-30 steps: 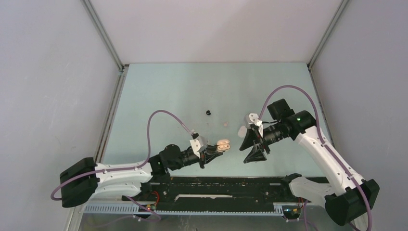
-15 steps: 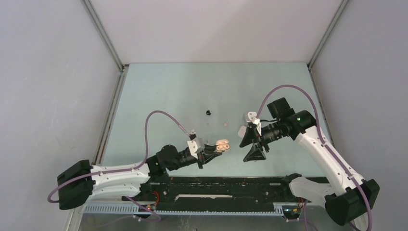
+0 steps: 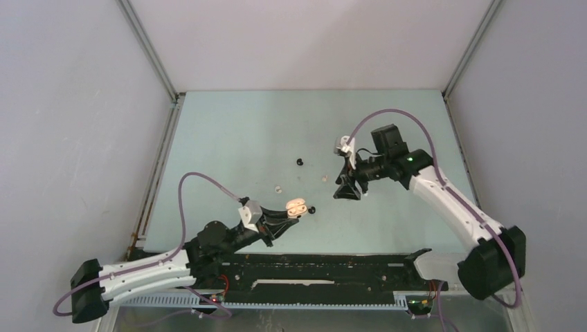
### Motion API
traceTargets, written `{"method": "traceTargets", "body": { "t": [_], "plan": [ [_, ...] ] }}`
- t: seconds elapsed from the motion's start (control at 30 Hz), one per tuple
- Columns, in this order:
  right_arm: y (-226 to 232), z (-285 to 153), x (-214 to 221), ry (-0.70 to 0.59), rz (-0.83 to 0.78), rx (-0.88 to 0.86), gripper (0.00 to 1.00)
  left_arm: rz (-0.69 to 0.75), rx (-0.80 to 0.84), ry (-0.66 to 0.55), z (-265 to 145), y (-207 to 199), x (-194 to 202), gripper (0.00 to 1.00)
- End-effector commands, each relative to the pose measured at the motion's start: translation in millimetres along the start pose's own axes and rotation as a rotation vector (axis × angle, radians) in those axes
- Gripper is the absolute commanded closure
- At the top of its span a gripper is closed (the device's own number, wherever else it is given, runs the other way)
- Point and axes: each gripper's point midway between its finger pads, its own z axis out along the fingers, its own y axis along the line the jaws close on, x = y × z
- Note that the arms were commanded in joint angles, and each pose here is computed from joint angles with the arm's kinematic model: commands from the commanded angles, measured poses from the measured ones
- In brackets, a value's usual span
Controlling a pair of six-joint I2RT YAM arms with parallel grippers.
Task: Insert the wireless bluetooth earbuds into the charging case
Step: Pick up the earbud from the center of the board.
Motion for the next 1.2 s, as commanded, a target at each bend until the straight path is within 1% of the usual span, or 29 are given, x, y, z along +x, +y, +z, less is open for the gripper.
{"method": "traceTargets", "body": {
  "t": [0.0, 0.17, 0.27, 0.43, 0.5, 0.6, 0.63, 0.7, 0.8, 0.87, 0.97, 1.17],
  "plan": [
    [-33, 32, -9, 0.019, -0.007, 0.058, 0.48, -0.058, -0.05, -0.051, -8, 6, -12, 1.0],
    [-47, 75, 8, 0.143, 0.01, 0.06, 0.58, -0.051, -0.081, -0.05, -15, 11, -13, 1.0],
    [-65, 90, 17, 0.188, 0.017, 0.101, 0.61, -0.051, -0.084, -0.029, -13, 11, -8, 1.0],
    [-119, 96, 22, 0.215, 0.115, 0.238, 0.62, -0.045, -0.046, 0.015, -6, 3, -1, 1.0],
    [-137, 97, 20, 0.22, 0.121, 0.292, 0.62, -0.045, -0.032, 0.022, -4, 0, 0, 1.0],
    [-159, 99, 27, 0.268, 0.181, 0.359, 0.62, -0.045, -0.027, 0.022, -2, -2, -2, 1.0],
    [-165, 102, 33, 0.284, 0.219, 0.374, 0.61, -0.044, -0.027, 0.021, -2, -2, -2, 1.0],
    [-175, 103, 40, 0.296, 0.274, 0.425, 0.51, -0.044, -0.026, 0.02, -2, -2, -3, 1.0],
    [-185, 107, 47, 0.31, 0.31, 0.488, 0.45, -0.042, -0.028, 0.023, -2, -2, -3, 1.0],
    [-193, 108, 53, 0.328, 0.338, 0.531, 0.43, -0.043, -0.027, 0.026, -2, -2, -2, 1.0],
    [-202, 110, 61, 0.354, 0.381, 0.554, 0.43, -0.047, -0.025, 0.026, -2, -3, -3, 1.0],
    [-208, 116, 79, 0.403, 0.411, 0.556, 0.43, -0.048, -0.022, 0.03, 0, -4, -3, 1.0]
  ]
}}
